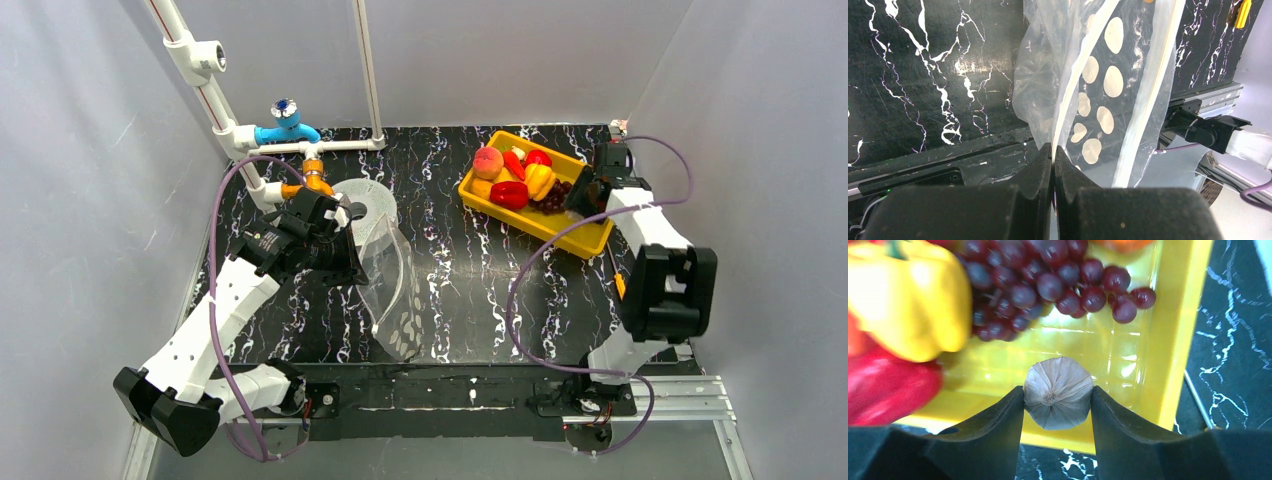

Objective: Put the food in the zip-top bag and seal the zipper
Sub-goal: Pick up the fake vegetable from the bin, then place the fake vegetable in the zipper food storage bag.

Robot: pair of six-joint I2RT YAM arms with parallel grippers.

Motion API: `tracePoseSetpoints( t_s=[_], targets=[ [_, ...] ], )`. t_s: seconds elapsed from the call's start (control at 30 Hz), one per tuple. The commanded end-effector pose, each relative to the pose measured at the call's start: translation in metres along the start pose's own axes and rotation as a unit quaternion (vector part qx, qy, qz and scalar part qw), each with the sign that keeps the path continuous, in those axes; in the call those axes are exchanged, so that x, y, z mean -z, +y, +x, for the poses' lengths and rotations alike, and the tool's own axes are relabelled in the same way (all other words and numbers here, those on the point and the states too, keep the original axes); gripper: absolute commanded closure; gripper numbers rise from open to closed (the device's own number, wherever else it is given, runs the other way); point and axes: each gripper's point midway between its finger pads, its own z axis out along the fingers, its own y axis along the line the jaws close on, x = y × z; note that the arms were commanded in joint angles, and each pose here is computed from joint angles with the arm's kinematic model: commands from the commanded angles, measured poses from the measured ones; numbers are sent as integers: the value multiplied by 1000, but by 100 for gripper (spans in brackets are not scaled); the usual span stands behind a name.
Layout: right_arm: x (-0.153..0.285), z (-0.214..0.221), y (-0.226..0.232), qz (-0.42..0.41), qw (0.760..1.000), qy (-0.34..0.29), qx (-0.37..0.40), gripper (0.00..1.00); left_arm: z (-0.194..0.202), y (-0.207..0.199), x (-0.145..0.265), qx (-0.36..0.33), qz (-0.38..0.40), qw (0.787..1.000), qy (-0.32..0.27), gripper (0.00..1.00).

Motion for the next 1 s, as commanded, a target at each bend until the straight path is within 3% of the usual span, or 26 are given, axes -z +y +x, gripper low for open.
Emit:
tracePoseSetpoints(
  t_s=[0.0,0.13,0.33,0.47,0.63,0.8,0.97],
  targets=[
    [51,-46,32,-89,991,-97,-28,64,4,-3,6,-3,8,1000,3,100],
    [89,-14,98,-221,974,-47,-11,67,3,-3,5,-4,8,1000,2,100],
    [175,62,192,-361,921,-12,143,67,1,-4,4,-3,10,1000,1,100],
    [255,99,223,-462,857,-38,226,66,2,-4,3,-4,9,1000,3,100],
    [343,150,238,-582,745,-75,318,58,2,-3,1,-1,10,1000,3,100],
    [369,195,249,-613,689,-43,384,57,4,-5,-2,3,15,1000,8,100],
    [378,229,270,-601,675,-43,425,57,5,-4,-2,3,14,1000,7,100]
  ],
)
